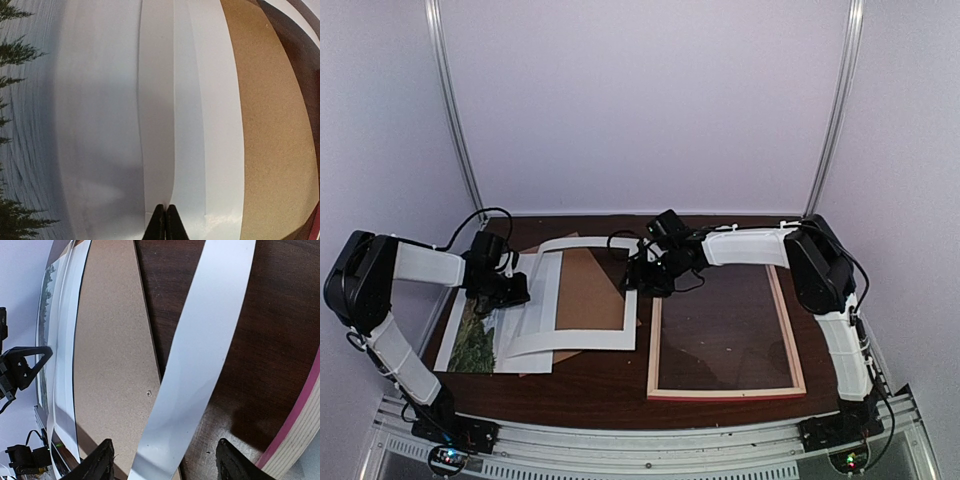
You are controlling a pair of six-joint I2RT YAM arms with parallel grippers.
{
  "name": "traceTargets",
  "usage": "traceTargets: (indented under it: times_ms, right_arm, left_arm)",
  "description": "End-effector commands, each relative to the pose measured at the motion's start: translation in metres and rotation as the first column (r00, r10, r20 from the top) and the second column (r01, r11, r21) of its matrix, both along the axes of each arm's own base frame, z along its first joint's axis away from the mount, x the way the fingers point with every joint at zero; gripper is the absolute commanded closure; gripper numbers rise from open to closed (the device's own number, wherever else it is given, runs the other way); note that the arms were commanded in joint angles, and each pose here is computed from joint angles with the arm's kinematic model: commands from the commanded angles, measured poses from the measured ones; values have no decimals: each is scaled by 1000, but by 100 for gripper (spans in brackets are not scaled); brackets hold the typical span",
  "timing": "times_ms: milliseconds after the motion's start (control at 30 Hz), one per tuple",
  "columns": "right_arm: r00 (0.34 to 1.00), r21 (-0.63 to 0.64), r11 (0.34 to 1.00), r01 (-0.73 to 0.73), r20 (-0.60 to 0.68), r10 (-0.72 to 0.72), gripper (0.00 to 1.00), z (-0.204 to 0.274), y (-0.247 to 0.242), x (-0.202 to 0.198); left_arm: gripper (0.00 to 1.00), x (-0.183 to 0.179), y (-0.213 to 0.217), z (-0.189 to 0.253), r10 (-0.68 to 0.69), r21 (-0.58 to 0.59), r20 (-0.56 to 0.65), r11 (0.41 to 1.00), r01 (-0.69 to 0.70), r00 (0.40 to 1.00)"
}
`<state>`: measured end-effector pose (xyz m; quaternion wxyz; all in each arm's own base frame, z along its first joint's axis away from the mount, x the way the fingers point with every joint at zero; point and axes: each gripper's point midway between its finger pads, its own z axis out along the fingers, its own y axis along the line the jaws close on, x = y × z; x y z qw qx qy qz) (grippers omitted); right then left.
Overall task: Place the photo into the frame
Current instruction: Pick up the mat board from the backboard.
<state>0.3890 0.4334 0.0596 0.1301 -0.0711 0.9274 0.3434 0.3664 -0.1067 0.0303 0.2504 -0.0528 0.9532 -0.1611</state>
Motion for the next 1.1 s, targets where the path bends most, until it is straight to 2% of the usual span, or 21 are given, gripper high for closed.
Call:
traceTargets:
  times_ms: [0,133,367,567,700,867,1067]
  right_arm:
    - [1000,16,1000,7,25,-8,33,10,-1,6]
    - [1000,54,999,10,18,-11,39,13,3,5]
    - [1000,137,990,26,1,-27,63,21,8,8]
    - [999,145,989,33,16,-35,74,29,3,11]
    - [999,147,989,34,18,-37,79,31,1,12]
    - [999,146,989,32,24,-36,86,35,-1,12]
    - [999,152,988,17,37,-23,99,47,-5,10]
  left_arm:
    - [98,-25,-10,-15,-25,-46,-90,999,21,996]
    - [98,-26,-10,-19,-21,-47,-93,999,17,995]
    - [98,-29,-5,-28,-6,-25,-105,1000,4,994]
    - [97,-30,-4,-31,-3,-18,-108,1000,1,994]
    - [93,-30,-4,-31,-5,-17,-105,1000,3,994]
    - [81,-30,-4,-28,-12,-17,-100,1000,10,995]
    - [56,-27,-6,-13,-29,-22,-68,999,28,997]
